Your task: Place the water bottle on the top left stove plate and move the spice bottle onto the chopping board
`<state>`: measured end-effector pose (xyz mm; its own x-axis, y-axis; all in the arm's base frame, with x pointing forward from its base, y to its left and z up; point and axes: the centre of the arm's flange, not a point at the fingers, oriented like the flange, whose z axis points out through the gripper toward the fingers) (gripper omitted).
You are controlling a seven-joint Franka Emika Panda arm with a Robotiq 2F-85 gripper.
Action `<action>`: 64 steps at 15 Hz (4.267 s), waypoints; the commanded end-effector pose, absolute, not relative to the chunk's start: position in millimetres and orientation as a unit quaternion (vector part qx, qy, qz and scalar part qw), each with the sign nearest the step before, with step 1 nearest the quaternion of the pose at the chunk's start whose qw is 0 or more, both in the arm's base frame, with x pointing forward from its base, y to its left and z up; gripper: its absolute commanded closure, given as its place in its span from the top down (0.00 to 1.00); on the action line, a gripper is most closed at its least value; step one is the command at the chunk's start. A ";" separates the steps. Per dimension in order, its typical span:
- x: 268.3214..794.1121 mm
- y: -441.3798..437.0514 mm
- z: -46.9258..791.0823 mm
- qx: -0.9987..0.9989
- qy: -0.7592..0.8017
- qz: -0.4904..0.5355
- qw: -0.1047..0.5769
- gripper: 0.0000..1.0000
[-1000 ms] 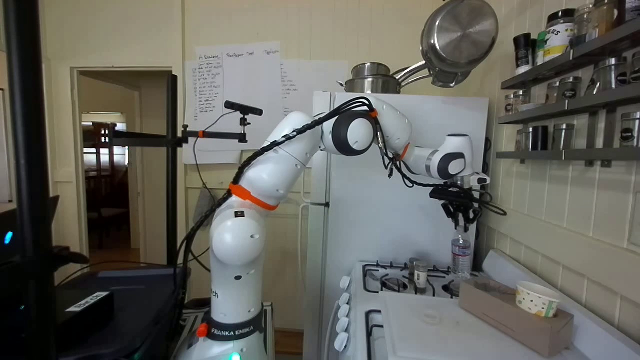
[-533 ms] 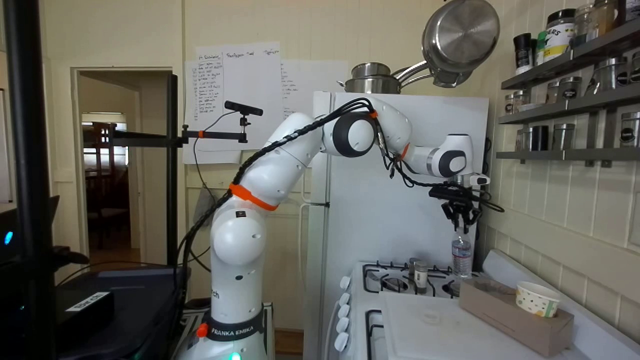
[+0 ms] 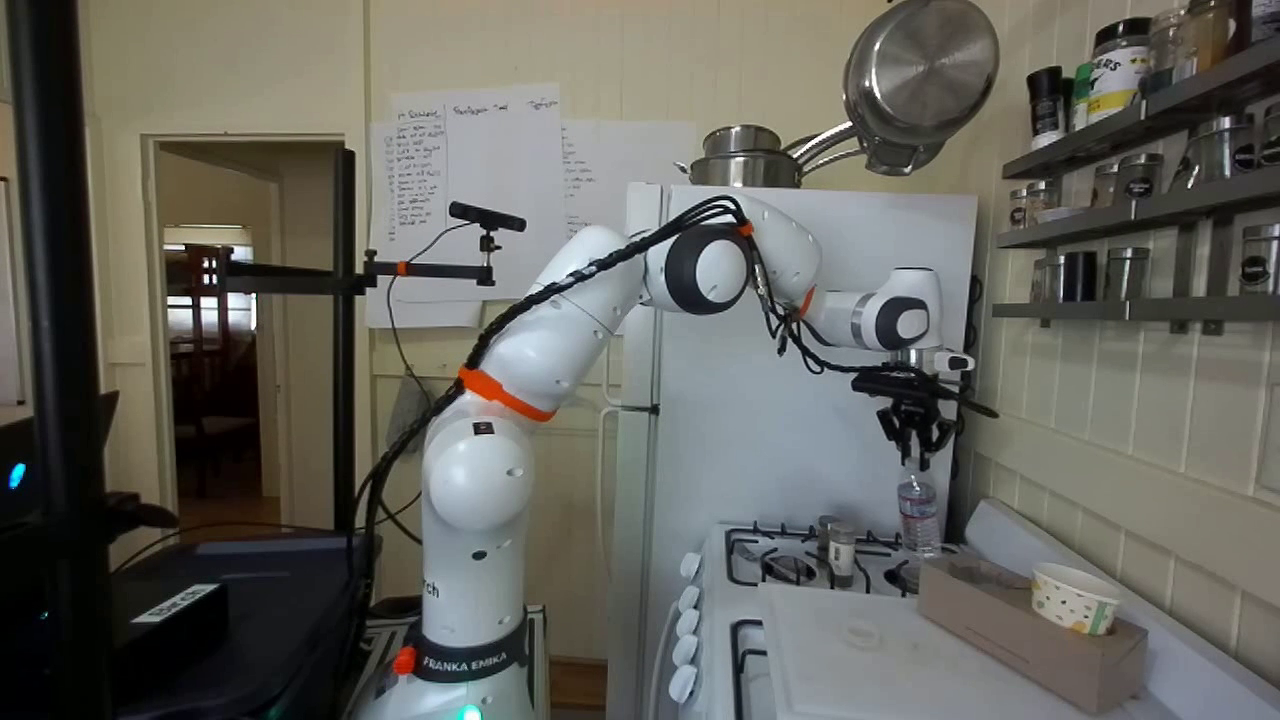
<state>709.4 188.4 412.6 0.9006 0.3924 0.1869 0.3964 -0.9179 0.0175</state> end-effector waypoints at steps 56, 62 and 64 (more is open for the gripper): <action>666.4 30.2 331.9 -0.980 -0.182 0.062 -0.061 1.00; 664.7 71.1 308.4 -0.978 -0.197 0.045 -0.056 0.94; 660.7 87.0 307.5 -0.977 -0.204 0.040 -0.056 0.70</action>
